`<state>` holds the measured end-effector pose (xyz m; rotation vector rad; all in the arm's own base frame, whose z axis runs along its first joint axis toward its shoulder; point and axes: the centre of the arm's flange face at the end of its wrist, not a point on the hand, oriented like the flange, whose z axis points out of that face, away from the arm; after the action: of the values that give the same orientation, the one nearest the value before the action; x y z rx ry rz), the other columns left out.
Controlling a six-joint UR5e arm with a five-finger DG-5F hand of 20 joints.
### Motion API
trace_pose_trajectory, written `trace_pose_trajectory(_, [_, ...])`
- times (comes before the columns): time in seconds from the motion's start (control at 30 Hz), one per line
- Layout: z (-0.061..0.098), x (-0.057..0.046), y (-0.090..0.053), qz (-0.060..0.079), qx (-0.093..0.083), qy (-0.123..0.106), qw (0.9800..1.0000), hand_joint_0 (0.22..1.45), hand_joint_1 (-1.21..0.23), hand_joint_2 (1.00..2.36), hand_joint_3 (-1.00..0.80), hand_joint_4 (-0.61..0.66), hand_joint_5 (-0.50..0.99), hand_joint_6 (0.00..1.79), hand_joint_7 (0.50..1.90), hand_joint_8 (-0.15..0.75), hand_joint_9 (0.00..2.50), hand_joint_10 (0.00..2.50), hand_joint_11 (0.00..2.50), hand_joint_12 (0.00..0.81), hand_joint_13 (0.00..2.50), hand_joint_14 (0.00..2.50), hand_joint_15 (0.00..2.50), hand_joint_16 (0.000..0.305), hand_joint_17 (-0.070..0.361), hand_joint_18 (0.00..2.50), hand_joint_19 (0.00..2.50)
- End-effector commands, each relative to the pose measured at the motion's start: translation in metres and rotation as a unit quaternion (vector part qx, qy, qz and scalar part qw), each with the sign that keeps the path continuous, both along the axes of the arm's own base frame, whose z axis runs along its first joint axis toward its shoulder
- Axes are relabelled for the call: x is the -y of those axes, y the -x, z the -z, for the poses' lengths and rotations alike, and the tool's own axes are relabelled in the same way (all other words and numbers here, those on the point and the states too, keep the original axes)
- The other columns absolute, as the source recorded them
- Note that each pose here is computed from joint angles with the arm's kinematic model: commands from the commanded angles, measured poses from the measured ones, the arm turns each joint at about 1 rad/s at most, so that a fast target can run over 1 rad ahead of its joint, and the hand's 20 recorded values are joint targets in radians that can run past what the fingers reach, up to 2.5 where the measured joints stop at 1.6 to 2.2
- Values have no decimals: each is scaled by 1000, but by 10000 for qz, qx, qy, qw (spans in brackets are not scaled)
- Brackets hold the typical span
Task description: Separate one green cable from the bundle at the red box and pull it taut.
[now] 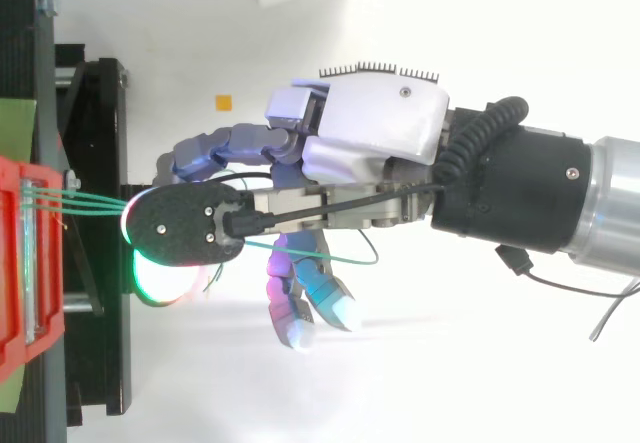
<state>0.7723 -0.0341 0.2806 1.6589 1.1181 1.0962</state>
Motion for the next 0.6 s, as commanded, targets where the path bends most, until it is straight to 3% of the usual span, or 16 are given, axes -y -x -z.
trace_pose_trajectory(0.0, [-7,-1,-2,-34,21,-15,10000,392,-504,1000,-500,161,140,503,1335,236,2121,16,407,441,1673,17,561,82,185,1576,289])
trace_pose_trajectory(0.4, [-7,2,-2,-62,33,-35,10000,395,-505,1000,-500,166,139,503,1334,232,2110,15,403,446,1662,18,565,82,184,1563,287])
trace_pose_trajectory(0.47, [6,3,-7,-55,-20,-26,10000,397,-505,1000,-500,165,140,502,1329,238,2109,16,410,441,1662,17,565,82,183,1561,293])
trace_pose_trajectory(0.53, [4,4,-9,-81,9,-51,10000,398,-506,1000,-500,166,139,503,1329,231,2111,16,413,443,1659,17,557,82,184,1558,290])
trace_pose_trajectory(0.57, [21,4,-13,-93,-51,-56,9999,399,-506,1000,-500,167,140,502,1330,229,2113,15,395,445,1658,15,564,82,183,1556,297])
